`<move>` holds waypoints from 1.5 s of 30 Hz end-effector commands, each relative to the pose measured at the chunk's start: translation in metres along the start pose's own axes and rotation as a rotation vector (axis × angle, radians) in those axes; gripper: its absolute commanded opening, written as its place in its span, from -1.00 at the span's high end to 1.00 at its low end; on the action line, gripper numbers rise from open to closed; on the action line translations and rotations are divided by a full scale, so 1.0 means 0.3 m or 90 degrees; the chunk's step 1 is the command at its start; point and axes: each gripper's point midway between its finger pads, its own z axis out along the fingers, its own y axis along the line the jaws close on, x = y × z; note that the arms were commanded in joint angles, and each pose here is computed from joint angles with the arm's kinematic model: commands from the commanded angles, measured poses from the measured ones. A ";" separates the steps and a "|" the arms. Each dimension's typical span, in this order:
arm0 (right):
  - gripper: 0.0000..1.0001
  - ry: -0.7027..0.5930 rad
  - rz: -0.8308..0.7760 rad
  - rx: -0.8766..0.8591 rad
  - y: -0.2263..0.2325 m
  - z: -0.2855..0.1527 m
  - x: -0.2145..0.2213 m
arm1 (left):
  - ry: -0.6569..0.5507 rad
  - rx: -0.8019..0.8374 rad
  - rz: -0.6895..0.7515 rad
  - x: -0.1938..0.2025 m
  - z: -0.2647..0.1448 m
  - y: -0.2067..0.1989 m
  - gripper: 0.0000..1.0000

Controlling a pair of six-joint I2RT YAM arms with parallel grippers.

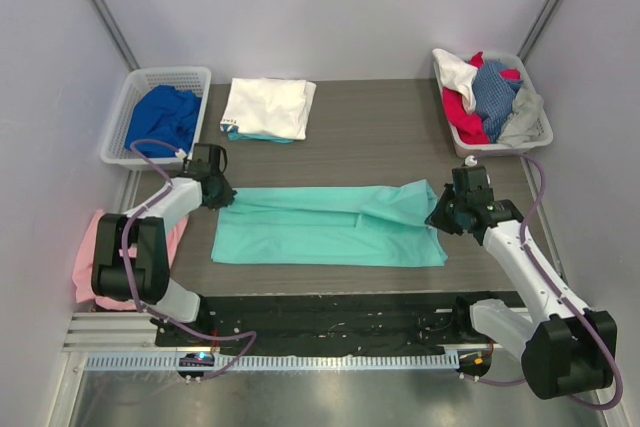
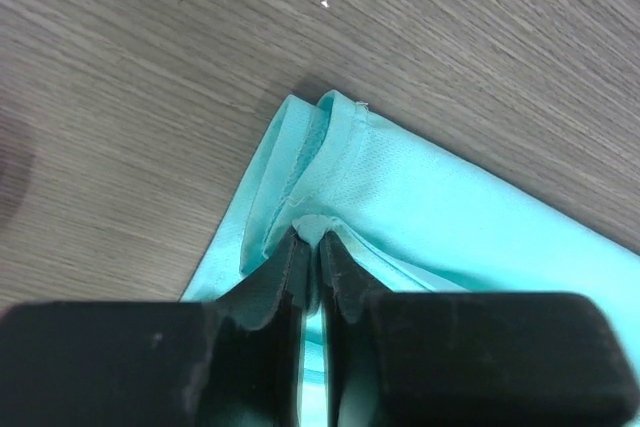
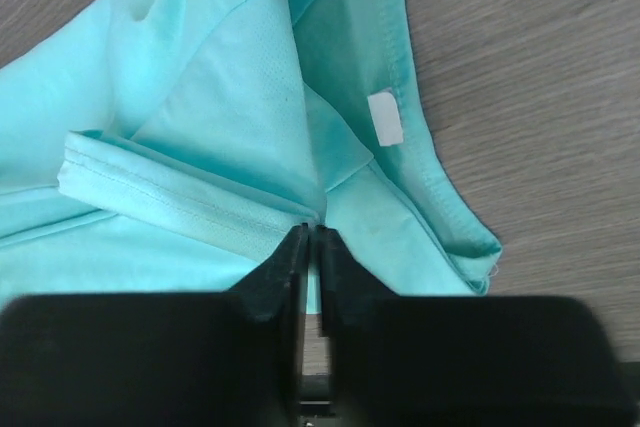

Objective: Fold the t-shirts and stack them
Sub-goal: Fold the tshirt

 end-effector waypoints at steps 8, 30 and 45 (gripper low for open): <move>-0.87 -0.069 0.019 0.018 0.006 -0.058 -0.091 | -0.107 0.008 -0.049 -0.139 -0.127 -0.016 -0.99; -0.89 0.020 -0.172 -0.282 0.563 0.255 -0.121 | -0.159 0.123 -0.054 -0.170 -0.302 -0.082 -0.99; -0.89 0.111 -0.199 -0.290 0.542 0.291 0.066 | -0.144 0.120 -0.051 -0.132 -0.289 -0.064 -0.99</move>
